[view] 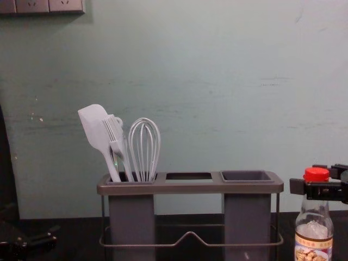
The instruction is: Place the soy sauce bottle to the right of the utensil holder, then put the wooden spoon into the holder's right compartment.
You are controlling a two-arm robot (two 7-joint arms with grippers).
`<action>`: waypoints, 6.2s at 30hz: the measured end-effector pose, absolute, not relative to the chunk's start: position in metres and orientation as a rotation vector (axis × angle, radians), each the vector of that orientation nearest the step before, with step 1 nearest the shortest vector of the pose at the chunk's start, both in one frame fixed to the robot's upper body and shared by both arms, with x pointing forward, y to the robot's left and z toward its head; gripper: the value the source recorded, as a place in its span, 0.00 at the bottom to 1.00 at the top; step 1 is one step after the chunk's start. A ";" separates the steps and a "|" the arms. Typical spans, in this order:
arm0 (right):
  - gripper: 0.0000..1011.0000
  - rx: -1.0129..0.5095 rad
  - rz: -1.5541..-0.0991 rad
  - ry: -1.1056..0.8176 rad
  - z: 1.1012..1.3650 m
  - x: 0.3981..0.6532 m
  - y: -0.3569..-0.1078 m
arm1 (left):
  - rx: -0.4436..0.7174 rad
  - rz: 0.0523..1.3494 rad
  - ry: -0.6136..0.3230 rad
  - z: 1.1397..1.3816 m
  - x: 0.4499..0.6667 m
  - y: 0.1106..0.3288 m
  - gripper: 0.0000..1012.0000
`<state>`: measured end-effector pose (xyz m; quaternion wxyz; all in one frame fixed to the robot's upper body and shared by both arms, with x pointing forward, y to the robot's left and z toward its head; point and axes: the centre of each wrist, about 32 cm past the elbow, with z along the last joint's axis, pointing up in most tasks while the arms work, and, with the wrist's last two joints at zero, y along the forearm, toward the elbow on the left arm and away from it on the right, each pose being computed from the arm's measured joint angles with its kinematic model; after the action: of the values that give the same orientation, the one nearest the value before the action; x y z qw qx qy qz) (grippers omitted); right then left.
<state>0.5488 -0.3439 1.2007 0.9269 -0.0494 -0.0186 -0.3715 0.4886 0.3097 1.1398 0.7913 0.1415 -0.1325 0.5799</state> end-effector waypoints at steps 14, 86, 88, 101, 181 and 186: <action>0.99 -0.076 -0.802 -0.091 1.228 0.518 -0.353 | 0.304 1.248 -0.285 1.140 0.489 0.310 0.99; 0.99 -0.663 -0.656 0.200 1.224 0.489 -0.228 | 0.304 1.248 -0.285 1.140 0.489 0.310 0.99; 0.99 -0.665 -0.658 0.200 1.223 0.491 -0.227 | 0.304 1.248 -0.285 1.140 0.489 0.310 0.99; 0.99 -0.686 -0.664 0.210 1.213 0.499 -0.222 | 0.304 1.248 -0.285 1.140 0.489 0.310 0.99; 0.83 -0.521 -0.701 0.056 1.238 0.478 -0.229 | 0.304 1.248 -0.285 1.140 0.489 0.310 0.99; 0.83 -0.476 -0.713 -0.003 1.255 0.468 -0.231 | 0.304 1.248 -0.285 1.140 0.489 0.310 0.99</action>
<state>0.4682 -0.2309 1.2552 0.9095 -0.2308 -0.0013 -0.3457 0.4886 0.3097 1.1398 0.7913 0.1415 -0.1325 0.5799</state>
